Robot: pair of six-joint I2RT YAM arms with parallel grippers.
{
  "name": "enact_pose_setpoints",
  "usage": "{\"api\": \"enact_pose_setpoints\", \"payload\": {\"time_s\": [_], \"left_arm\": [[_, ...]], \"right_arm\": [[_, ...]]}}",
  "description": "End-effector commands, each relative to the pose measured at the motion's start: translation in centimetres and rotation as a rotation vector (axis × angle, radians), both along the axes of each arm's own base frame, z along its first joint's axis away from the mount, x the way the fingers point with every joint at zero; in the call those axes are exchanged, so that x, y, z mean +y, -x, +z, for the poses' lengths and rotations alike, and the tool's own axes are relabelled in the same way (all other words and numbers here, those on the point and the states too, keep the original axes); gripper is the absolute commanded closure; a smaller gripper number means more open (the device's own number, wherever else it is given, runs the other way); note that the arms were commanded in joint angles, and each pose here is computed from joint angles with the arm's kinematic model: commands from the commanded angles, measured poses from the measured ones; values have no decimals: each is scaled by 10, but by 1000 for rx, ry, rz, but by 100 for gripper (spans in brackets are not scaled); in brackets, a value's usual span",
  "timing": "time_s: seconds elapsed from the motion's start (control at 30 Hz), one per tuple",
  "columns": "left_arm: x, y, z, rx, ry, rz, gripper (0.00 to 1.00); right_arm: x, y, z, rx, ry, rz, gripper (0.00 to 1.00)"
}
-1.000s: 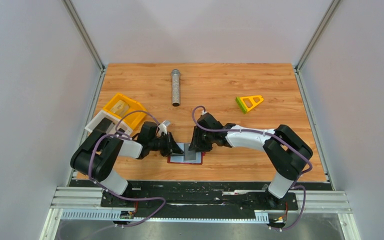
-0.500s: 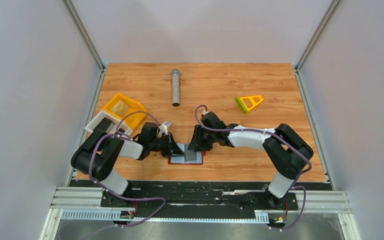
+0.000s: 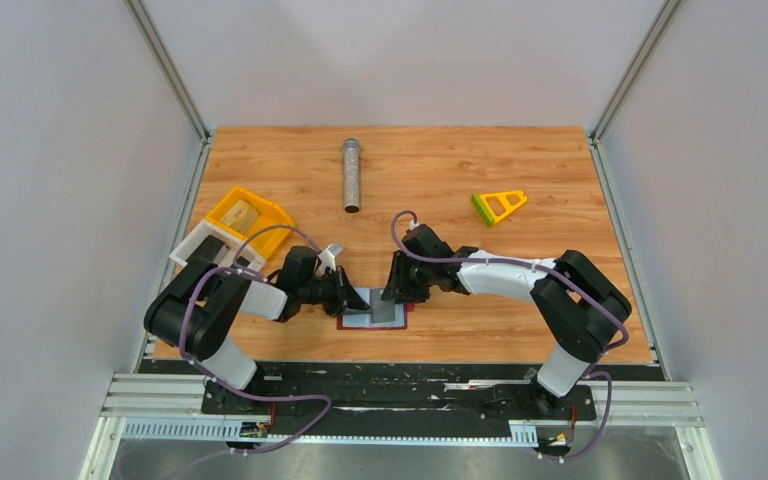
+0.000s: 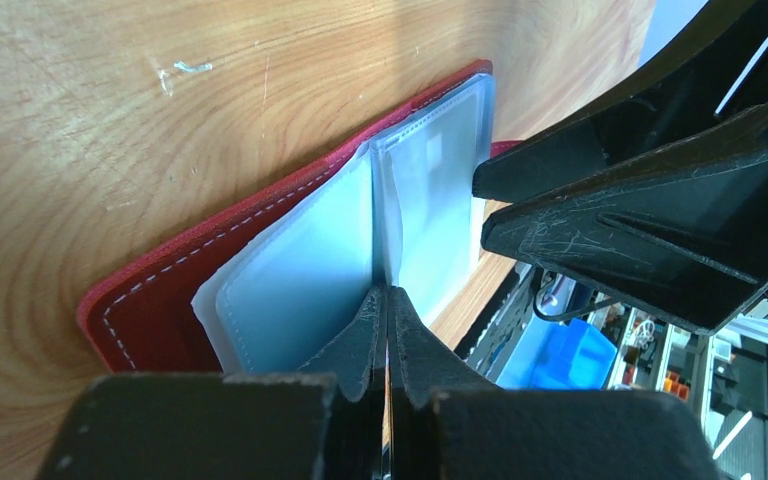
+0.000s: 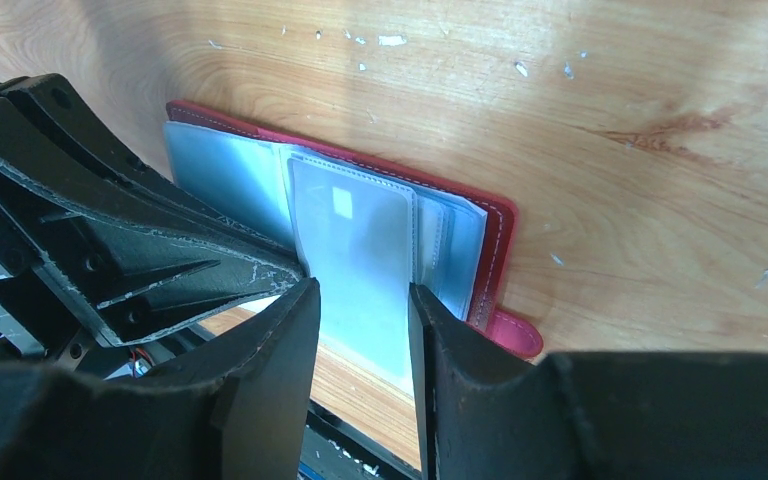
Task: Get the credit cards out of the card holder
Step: Remove the credit card from the card holder.
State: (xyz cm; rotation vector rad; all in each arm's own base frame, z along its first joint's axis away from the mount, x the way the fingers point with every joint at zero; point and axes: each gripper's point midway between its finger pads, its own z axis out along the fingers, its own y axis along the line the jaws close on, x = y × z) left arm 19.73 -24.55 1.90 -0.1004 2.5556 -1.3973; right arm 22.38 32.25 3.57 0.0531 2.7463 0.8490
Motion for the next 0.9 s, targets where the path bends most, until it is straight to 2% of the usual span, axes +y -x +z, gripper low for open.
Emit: {"api": "enact_pose_setpoints", "payload": {"time_s": [0.0, 0.27, 0.6, 0.87], "left_arm": [[-1, 1, -3, -12, -2, 8, 99], [0, 3, -4, -11, -4, 8, 98], [0, 4, -5, -11, -4, 6, 98], [0, 5, 2, -21, 7, 9, 95]], "right_arm": [[-4, -6, 5, -27, 30, 3, 60], [2, -1, 1, 3, 4, 20, 60], [26, 7, 25, -7, -161, 101, 61], [27, 7, 31, -12, -186, 95, 62]]}}
